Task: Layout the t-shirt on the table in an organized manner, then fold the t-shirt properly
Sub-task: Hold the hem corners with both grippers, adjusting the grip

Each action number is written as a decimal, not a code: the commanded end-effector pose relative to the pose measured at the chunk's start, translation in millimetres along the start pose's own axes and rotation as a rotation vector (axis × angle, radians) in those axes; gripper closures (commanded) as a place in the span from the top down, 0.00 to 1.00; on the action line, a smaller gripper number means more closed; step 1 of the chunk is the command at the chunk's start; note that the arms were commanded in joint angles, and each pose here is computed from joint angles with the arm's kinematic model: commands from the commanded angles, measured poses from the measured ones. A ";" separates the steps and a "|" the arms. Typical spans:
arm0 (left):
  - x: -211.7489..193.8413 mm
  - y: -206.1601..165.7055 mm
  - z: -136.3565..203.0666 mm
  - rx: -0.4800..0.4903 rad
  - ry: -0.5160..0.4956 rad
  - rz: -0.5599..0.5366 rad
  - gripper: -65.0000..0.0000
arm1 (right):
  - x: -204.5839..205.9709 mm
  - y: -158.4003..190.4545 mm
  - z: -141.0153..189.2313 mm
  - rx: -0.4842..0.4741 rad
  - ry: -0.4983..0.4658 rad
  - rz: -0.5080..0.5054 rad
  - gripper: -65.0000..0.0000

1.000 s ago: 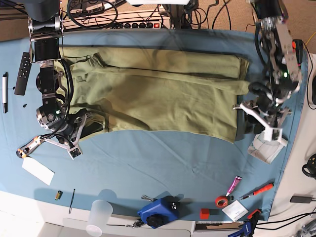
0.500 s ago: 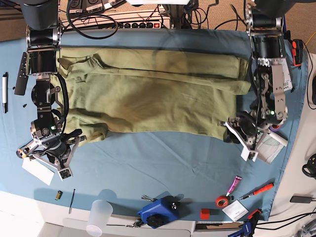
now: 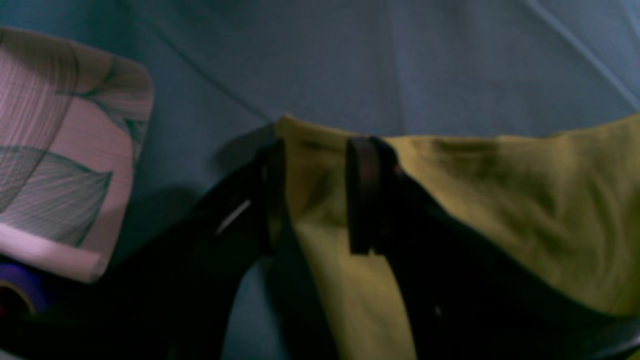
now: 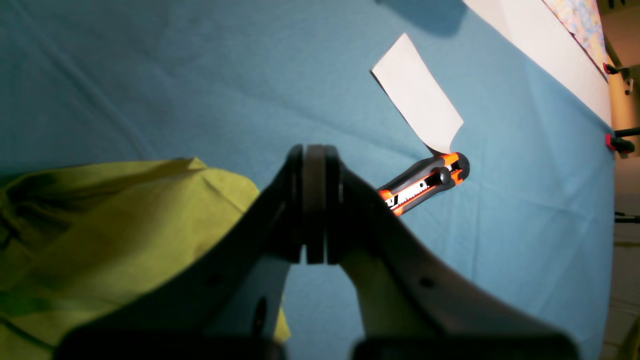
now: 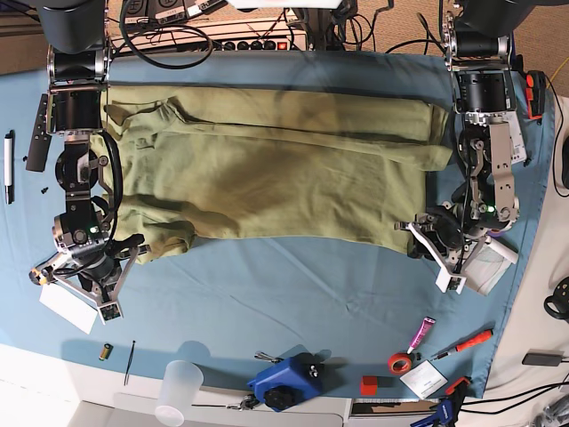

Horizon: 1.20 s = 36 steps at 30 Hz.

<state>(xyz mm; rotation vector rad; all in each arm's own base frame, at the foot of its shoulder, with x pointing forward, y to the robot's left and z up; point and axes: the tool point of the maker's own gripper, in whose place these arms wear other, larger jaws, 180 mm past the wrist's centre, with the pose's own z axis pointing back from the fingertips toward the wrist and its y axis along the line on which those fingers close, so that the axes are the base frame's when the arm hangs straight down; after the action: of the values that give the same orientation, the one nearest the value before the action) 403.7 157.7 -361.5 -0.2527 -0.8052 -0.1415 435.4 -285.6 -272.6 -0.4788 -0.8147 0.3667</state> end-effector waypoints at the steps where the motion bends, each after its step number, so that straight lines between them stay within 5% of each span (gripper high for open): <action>1: 21.3 1.5 4.6 0.001 -0.053 -0.017 0.29 | 16.7 -18.5 5.2 -0.042 -0.050 -0.005 0.00; 8: 14.3 3.8 4.3 0.012 -0.014 -0.103 0.35 | 14.5 -18.7 5.1 -0.043 -0.037 -0.005 0.00; 16: -7.1 10.2 -9.6 0.005 0.035 -0.054 0.36 | 10.9 -18.5 5.0 -0.043 -0.018 -0.005 0.00; 19: -16.4 7.5 -13.1 -0.021 0.055 -0.032 0.28 | 11.0 -18.5 5.0 -0.043 -0.018 -0.005 0.00; 23: -12.6 -0.2 -12.1 -0.060 0.041 0.004 0.00 | 12.6 -18.7 5.1 -0.043 -0.027 -0.006 0.00; 31: 6.7 -28.4 5.4 -0.172 0.026 0.028 0.00 | 10.9 -31.1 6.9 -0.052 -0.033 -0.063 0.00; 36: 19.9 -34.3 18.7 -0.164 0.008 -0.020 0.00 | 8.9 -33.7 12.7 0.084 -0.066 -0.193 0.00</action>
<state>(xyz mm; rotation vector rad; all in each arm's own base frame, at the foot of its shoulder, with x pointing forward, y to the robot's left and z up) 385.4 128.2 -347.5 -0.3953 -0.7281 -0.2211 427.4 -298.4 -264.6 -0.2739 -0.8373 0.2487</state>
